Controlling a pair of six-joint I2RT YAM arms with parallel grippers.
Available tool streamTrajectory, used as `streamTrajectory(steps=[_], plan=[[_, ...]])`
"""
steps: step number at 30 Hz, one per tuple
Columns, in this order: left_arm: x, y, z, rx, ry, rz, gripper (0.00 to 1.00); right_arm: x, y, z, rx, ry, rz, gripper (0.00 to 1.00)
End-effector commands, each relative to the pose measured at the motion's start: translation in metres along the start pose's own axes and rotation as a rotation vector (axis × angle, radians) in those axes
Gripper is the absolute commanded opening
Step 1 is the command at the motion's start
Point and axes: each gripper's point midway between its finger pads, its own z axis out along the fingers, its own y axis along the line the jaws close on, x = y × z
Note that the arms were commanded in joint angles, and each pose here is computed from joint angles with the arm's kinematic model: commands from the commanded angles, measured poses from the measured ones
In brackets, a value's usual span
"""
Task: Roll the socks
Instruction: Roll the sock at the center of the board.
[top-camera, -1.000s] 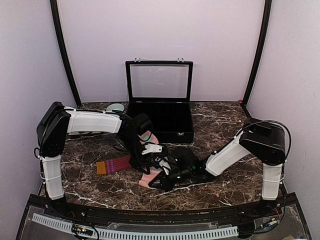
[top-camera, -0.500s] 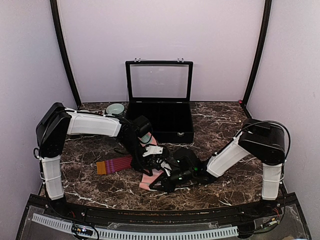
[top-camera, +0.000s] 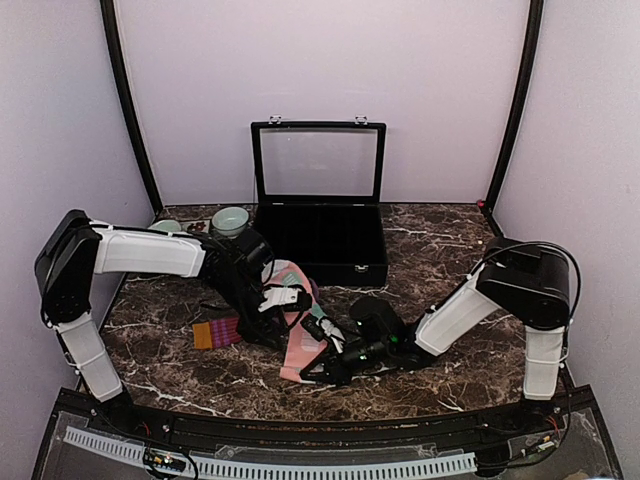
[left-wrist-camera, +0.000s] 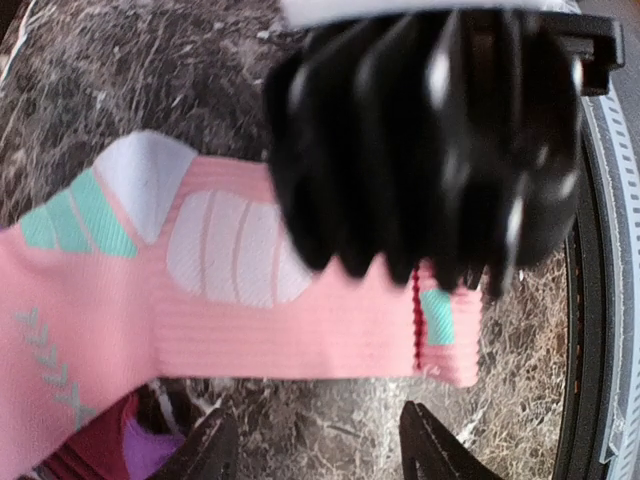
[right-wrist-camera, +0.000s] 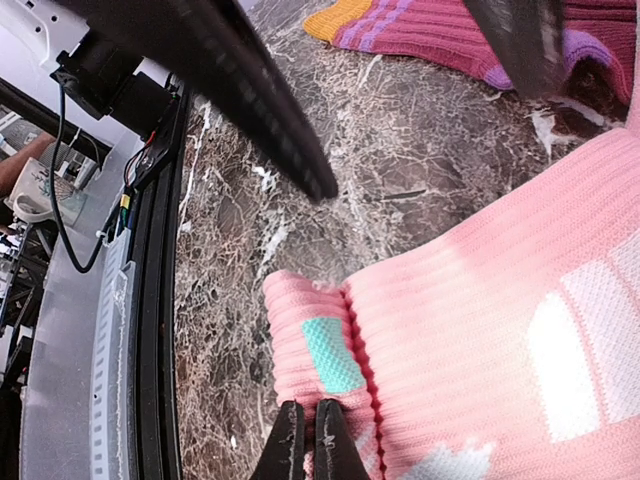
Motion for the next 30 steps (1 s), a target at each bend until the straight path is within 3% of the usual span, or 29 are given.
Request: streamTrajectory(steps=[1, 7, 15, 30], plan=[[0.011, -0.007, -0.013, -0.027, -0.015, -0.028, 0.58, 0.118, -0.08, -0.024, 0.342, 0.326, 0.235, 0.0], [0.013, -0.02, -0.02, -0.037, -0.038, 0.044, 0.58, 0.114, -0.085, -0.023, 0.345, 0.326, 0.255, 0.0], [0.02, -0.063, 0.012, -0.017, 0.096, 0.263, 0.48, 0.119, -0.095, -0.024, 0.345, 0.317, 0.32, 0.0], [0.021, -0.049, 0.033, -0.109, 0.147, 0.399, 0.47, 0.117, -0.094, -0.02, 0.278, 0.328, 0.402, 0.0]])
